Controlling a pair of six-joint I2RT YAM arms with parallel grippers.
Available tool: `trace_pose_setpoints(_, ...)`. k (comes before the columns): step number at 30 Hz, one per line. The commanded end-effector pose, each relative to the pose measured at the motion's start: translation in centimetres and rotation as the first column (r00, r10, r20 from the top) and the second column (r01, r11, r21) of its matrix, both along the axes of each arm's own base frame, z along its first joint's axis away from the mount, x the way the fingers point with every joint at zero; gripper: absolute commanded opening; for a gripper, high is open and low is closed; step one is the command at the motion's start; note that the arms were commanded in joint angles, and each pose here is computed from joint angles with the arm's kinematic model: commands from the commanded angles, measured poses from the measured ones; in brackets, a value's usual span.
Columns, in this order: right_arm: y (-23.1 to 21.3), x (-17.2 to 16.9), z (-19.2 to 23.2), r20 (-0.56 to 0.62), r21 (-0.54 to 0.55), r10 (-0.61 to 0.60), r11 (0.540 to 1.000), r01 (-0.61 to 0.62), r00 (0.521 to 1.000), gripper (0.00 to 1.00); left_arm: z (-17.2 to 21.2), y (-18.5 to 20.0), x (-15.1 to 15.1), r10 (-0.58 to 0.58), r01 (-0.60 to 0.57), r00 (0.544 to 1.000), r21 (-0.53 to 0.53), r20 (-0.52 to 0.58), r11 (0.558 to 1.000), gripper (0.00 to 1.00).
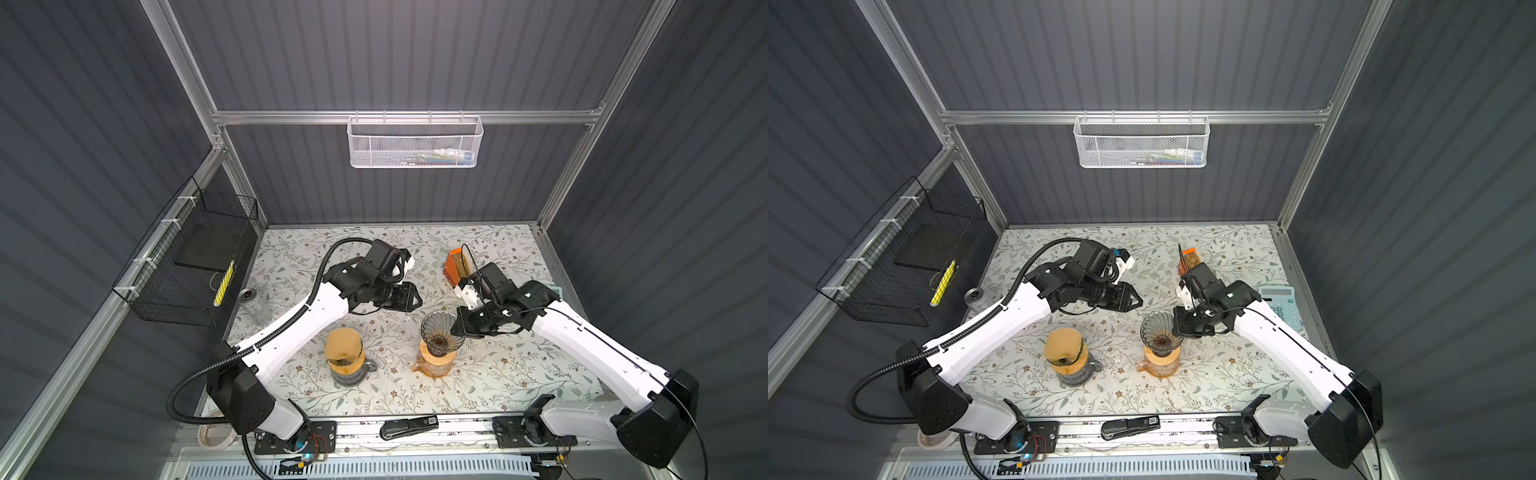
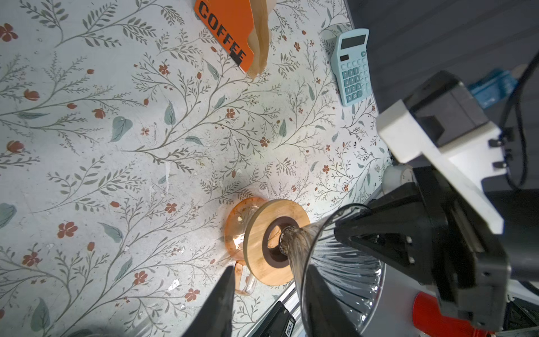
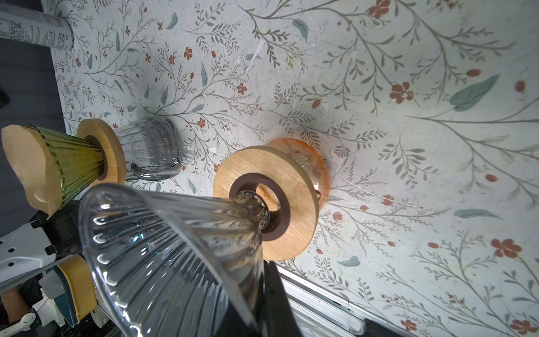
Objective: Place the coffee filter in the dripper
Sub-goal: 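Lower the dripper onto the ring with the right gripper while the left hovers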
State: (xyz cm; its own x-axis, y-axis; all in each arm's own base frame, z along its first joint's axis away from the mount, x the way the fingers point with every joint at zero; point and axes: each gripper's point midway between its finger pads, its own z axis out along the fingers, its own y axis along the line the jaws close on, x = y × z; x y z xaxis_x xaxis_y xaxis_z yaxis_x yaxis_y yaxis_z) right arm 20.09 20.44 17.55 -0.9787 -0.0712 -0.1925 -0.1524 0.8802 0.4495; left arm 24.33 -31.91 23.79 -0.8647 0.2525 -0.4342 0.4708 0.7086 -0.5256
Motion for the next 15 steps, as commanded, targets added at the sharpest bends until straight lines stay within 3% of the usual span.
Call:
trace_pose_setpoints(1, 0.3, -0.1, 0.0, 0.002, 0.024, -0.008, 1.0, 0.008, 1.0, 0.0, 0.1, -0.3, -1.1, -0.032, 0.032, 0.999, -0.023, -0.026, 0.999, 0.41)
trace_pose_setpoints(11, 0.4, 0.0, -1.2, -0.02, 0.012, -0.011, 1.0, 0.012, 1.0, 0.0, -0.2, -0.2, -1.4, -0.041, 0.04, 0.999, -0.011, -0.03, 0.999, 0.4)
trace_pose_setpoints(15, 0.5, 0.0, -1.7, -0.028, 0.007, -0.011, 1.0, 0.011, 1.0, 0.0, -2.0, 0.4, -2.0, -0.049, 0.051, 0.997, 0.029, -0.067, 0.998, 0.39)
